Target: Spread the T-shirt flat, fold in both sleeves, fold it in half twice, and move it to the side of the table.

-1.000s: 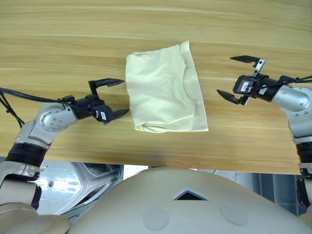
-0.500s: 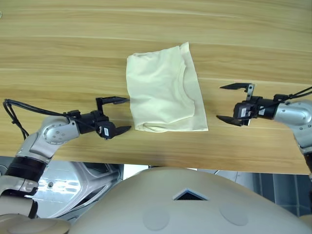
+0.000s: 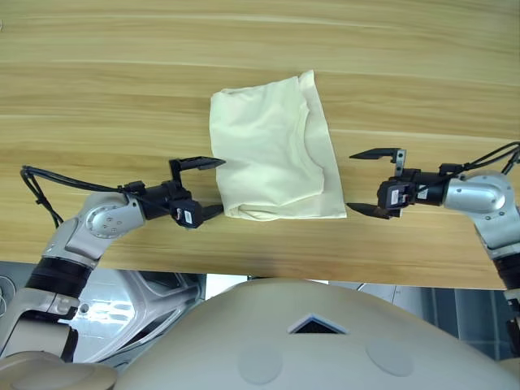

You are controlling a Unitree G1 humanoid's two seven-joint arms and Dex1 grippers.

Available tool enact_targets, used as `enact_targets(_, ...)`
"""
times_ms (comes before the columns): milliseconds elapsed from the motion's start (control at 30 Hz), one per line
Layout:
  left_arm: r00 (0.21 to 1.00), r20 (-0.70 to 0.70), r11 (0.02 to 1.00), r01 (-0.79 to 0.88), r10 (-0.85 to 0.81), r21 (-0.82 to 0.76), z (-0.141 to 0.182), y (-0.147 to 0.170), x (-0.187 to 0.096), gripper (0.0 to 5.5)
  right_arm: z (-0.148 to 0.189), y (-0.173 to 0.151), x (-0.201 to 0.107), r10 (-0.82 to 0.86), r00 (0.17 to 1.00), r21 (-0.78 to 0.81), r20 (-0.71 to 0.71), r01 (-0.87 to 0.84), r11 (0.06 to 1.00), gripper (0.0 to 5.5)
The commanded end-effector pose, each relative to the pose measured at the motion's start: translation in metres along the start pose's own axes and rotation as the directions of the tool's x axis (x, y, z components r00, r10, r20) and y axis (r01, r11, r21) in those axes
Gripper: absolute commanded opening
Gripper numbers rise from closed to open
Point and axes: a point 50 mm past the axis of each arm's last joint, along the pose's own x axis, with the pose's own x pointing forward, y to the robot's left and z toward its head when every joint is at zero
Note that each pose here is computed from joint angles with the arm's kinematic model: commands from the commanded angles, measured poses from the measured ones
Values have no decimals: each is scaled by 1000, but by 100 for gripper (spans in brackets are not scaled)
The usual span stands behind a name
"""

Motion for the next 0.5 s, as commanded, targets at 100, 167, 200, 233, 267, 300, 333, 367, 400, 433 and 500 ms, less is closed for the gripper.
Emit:
enact_targets(100, 999, -11, 999, 36, -36, 2, -1, -6, 3, 540, -8, 23, 20, 104, 994, 44, -45, -102, 994, 539)
enact_targets(167, 999, -7, 999, 36, -36, 2, 0, -6, 3, 540, -5, 25, 24, 114, 993, 38, -30, -113, 993, 539)
enact_targets(200, 999, -5, 999, 36, -36, 2, 0, -6, 4, 540, -4, 26, 26, 117, 993, 36, -23, -116, 993, 539)
enact_targets(233, 999, -3, 999, 36, -36, 3, 0, -6, 4, 540, -3, 26, 27, 122, 992, 32, -16, -121, 992, 539)
enact_targets(267, 999, -2, 999, 36, -36, 5, 0, -6, 4, 540, -2, 27, 29, 124, 992, 30, -10, -124, 992, 539)
enact_targets(300, 999, -1, 999, 36, -36, 7, 0, -6, 5, 540, -1, 27, 30, 127, 992, 27, -5, -126, 992, 539)
enact_targets(333, 999, 1, 999, 36, -36, 8, 1, -6, 5, 540, 0, 27, 30, 129, 992, 25, 1, -129, 991, 539)
enact_targets(367, 999, 5, 999, 35, -35, 9, 1, -6, 5, 540, 2, 27, 31, 131, 991, 21, 9, -131, 991, 539)
enact_targets(400, 999, 10, 999, 30, -30, 11, 1, -5, 7, 522, 4, 28, 32, 134, 991, 16, 21, -134, 991, 540)
enact_targets(433, 1000, 11, 1000, 26, -27, 14, 1, -4, 8, 512, 6, 28, 33, 135, 990, 12, 29, -135, 991, 540)
enact_targets(500, 999, 14, 999, 29, -29, 18, 0, -5, 9, 481, 8, 28, 36, 138, 990, 4, 39, -139, 990, 540)
